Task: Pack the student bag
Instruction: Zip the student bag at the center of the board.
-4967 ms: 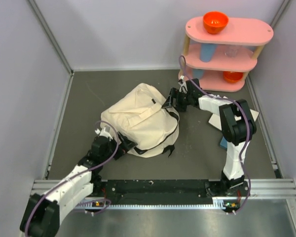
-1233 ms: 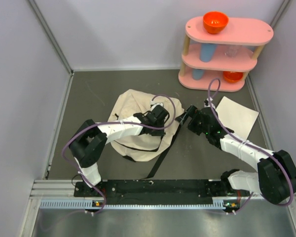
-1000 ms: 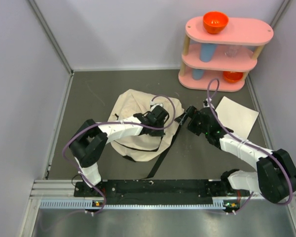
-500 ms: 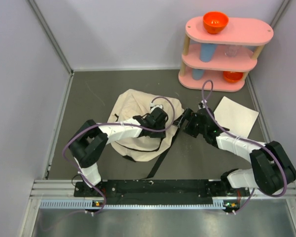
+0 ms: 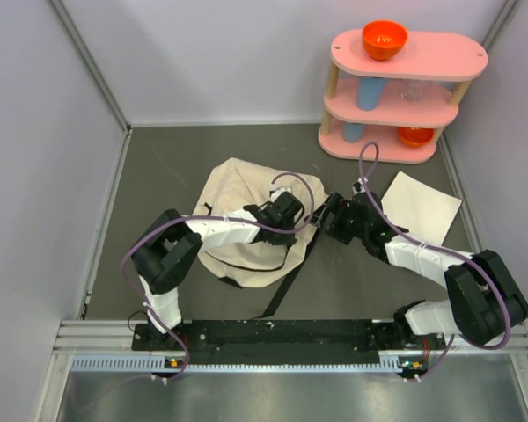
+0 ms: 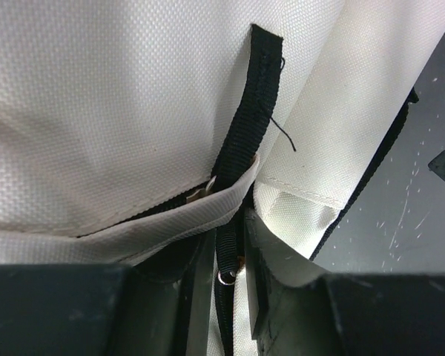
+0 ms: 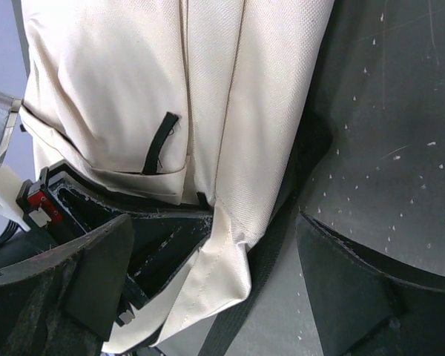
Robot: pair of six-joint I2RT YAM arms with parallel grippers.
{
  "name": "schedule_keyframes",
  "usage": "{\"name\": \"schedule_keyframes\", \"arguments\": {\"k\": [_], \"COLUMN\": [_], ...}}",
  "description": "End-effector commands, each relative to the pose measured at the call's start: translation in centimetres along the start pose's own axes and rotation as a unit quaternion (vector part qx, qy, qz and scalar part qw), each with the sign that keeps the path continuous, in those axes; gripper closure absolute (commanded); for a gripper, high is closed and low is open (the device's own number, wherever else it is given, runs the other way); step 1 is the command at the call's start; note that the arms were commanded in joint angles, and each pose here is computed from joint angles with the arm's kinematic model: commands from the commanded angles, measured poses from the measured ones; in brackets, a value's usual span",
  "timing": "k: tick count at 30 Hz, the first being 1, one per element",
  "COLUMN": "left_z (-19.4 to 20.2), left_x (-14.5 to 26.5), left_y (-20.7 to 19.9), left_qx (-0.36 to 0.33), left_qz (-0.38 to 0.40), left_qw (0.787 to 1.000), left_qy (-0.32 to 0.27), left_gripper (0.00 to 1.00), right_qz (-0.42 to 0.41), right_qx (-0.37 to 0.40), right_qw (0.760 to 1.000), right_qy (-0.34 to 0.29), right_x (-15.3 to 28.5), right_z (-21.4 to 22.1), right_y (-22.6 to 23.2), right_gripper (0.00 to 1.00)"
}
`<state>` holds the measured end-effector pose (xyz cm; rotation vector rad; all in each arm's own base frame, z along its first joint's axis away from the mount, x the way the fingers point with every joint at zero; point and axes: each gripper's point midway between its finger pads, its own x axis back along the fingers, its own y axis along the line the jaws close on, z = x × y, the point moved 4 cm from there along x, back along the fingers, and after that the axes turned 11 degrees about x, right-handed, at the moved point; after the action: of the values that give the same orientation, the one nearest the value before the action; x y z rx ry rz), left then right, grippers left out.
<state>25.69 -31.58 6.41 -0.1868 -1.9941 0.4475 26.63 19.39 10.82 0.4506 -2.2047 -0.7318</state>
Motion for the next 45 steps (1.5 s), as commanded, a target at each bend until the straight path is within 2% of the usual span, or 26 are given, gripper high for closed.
{"name": "schedule_keyframes", "arguments": {"k": [1, 6, 7, 8, 14, 21, 27, 30, 32, 33, 34, 36, 37, 38, 39, 45], "left_z": [0.7, 1.3, 1.6, 1.7, 0.8, -0.5, -0.3, 0.1, 0.4, 0.6, 0.7, 1.0, 0.9, 1.4, 1.2, 0.8], "left_x": [-1.9, -2.7, -3.0, -3.1, -1.3, 3.7, 5.2, 5.3, 5.5, 5.6, 5.8, 6.4, 6.7, 7.0, 7.7, 10.9], "left_y": [2.3, 3.3, 3.6, 3.6, 3.3, 1.6, 0.8, 0.5, 0.1, 0.1, 0.1, -0.2, -0.3, -0.3, -0.5, 0.2], "left_qx": [-0.002, -0.011, -0.011, -0.011, -0.026, -0.024, -0.026, -0.025, -0.027, -0.028, -0.029, -0.031, -0.03, -0.032, -0.033, -0.038], "left_qz": [-0.055, -0.072, -0.076, -0.074, -0.05, 0.033, 0.076, 0.099, 0.115, 0.121, 0.125, 0.144, 0.15, 0.16, 0.169, 0.175], "left_qw": [0.998, 0.997, 0.997, 0.997, 0.998, 0.998, 0.995, 0.994, 0.992, 0.992, 0.991, 0.989, 0.988, 0.987, 0.985, 0.983], "left_qy": [-0.009, -0.003, 0.001, 0.002, -0.025, -0.057, -0.054, -0.046, -0.036, -0.032, -0.03, -0.025, -0.028, -0.016, -0.02, -0.038], "left_gripper": [0.75, 0.87, 0.91, 1.0, 1.0, 1.0, 1.0, 1.0, 1.0, 1.0, 1.0, 1.0, 1.0, 1.0, 1.0, 1.0], "right_qz": [-0.008, -0.009, -0.011, -0.012, -0.033, 0.0, -0.022, -0.033, -0.037, -0.044, -0.046, -0.057, -0.071, -0.069, -0.069, -0.055], "right_qx": [0.001, 0.002, 0.002, 0.002, -0.017, -0.047, -0.054, -0.058, -0.065, -0.066, -0.071, -0.083, -0.082, -0.087, -0.094, -0.104], "right_qw": [1.0, 1.0, 1.0, 1.0, 0.999, 0.998, 0.998, 0.997, 0.997, 0.996, 0.996, 0.995, 0.994, 0.994, 0.993, 0.992], "right_qy": [-0.014, -0.013, -0.011, -0.011, 0.015, 0.042, 0.033, 0.032, 0.036, 0.032, 0.028, 0.025, 0.013, 0.014, 0.012, -0.036], "right_x": [-0.1, -0.2, -0.2, -0.2, -0.8, -2.5, -3.5, -4.0, -4.4, -4.6, -4.7, -5.0, -5.1, -5.3, -5.4, -5.5], "right_z": [-0.6, -0.6, -0.6, -0.6, 0.4, 1.5, 0.9, 0.8, 1.0, 0.8, 0.7, 0.9, 0.5, 0.6, 0.5, -1.1], "right_y": [0.1, 0.1, 0.2, 0.2, 0.5, -1.1, -0.4, -0.2, -0.3, 0.0, 0.0, 0.0, 0.4, 0.2, 0.1, -0.3], "right_gripper": [0.12, 0.12, 0.12, 0.12, 0.12, 0.12, 0.13, 0.18, 0.26, 0.33, 0.47, 0.66, 0.81, 0.88, 1.0, 1.0]}}
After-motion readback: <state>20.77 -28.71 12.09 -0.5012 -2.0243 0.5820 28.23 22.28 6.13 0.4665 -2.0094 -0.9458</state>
